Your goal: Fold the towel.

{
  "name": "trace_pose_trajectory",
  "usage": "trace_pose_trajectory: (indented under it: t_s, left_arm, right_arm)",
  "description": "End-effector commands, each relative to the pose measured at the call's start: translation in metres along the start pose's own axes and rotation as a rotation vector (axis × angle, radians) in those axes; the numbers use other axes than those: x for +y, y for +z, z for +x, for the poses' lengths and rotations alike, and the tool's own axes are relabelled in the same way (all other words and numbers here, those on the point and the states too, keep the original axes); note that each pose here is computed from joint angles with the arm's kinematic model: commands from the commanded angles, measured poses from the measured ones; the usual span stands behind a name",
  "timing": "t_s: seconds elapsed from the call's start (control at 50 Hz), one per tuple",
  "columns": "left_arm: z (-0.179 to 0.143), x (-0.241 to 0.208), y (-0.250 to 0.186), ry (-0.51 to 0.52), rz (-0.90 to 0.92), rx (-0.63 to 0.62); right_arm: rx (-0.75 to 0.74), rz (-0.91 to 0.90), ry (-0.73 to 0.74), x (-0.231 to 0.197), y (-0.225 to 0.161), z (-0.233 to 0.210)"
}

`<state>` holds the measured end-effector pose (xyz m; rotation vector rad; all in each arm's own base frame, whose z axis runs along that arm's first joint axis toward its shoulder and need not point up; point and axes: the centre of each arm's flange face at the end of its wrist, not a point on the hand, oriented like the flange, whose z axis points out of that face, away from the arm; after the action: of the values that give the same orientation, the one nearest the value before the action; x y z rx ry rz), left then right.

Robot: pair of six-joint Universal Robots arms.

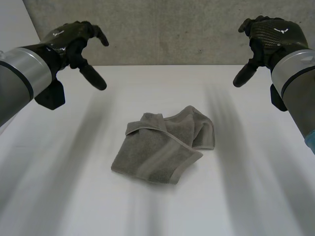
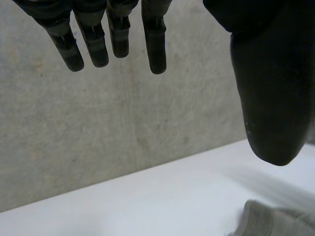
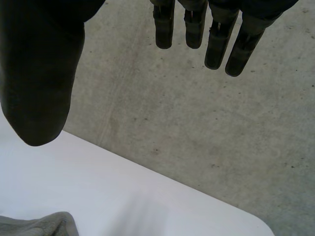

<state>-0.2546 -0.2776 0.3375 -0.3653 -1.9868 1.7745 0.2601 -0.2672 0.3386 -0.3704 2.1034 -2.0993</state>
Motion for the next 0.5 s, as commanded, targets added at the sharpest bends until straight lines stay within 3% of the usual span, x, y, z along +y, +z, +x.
trace_pose_trajectory:
  t_s: [0.02,0.5]
  left_arm:
    - [-0.0082,0.0112,0.0074,0.049,-0.033,-0.064]
    - [-0.0064,0.0175,0.0084,0.053,-0.043,-0.058]
  right_arm:
    - [-0.001,-0.005,-0.016,0.0013,0.0008,0.0009]
    - [-0.007,-0.013,-0.005,0.0045,0.0010,0.0005]
